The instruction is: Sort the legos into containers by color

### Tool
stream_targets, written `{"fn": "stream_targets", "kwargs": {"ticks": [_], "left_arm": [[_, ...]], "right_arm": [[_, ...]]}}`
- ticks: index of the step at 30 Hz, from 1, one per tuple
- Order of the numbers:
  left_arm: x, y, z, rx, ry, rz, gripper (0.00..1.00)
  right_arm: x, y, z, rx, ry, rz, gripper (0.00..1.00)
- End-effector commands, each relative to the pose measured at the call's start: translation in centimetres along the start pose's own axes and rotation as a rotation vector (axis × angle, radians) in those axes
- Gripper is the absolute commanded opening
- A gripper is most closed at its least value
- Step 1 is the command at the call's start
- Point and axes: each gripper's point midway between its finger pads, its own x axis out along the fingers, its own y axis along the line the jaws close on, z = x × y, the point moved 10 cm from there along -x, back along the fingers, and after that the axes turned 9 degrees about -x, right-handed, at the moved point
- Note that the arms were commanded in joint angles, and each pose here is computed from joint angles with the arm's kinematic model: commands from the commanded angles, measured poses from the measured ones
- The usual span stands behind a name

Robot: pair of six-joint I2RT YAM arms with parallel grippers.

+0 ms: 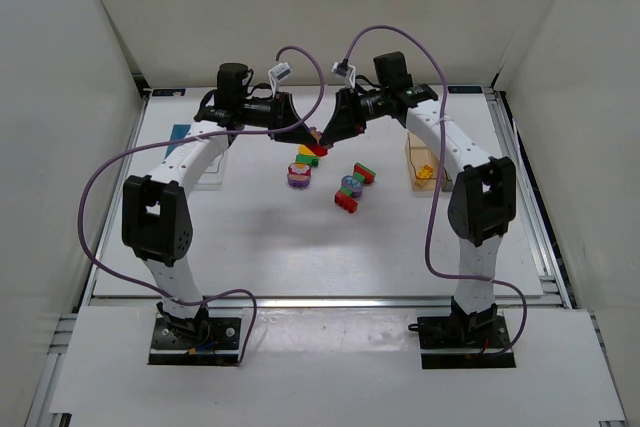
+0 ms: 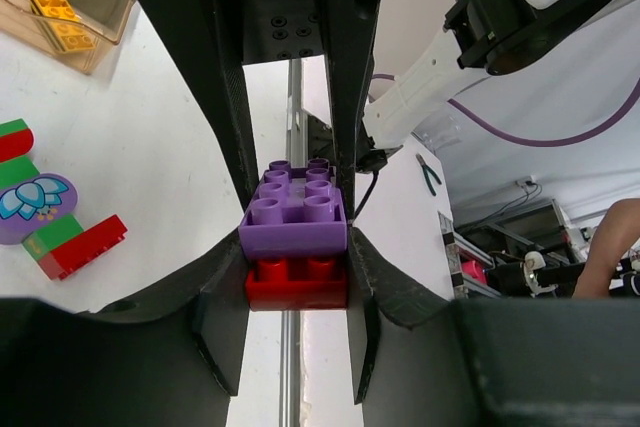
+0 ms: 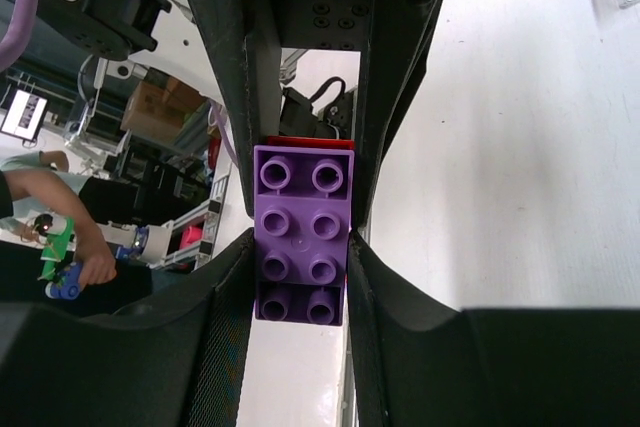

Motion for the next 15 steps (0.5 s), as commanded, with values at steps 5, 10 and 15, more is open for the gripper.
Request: {"fn": "stream_targets", "kwargs": {"ticks": [5,10,15], "left_arm": [[0.2,-0.9,-0.6,0.020,0.029,-0.043,0.25],[0.2,-0.9,-1.0,0.020,0.034,-0.051,0.15],[0.1,-1.2,-1.7,0.016,0.038,-0.049,0.12]], "right_arm": [[0.2,0.8,1.6,-0.091,-0.006,0.040,0.00],[-0.1,0.6,1.7,-0.098,-0.012,0.019,0.00],[-2.5,0.1,2.0,-0.101,-0.050,-0.059,0.00]]}}
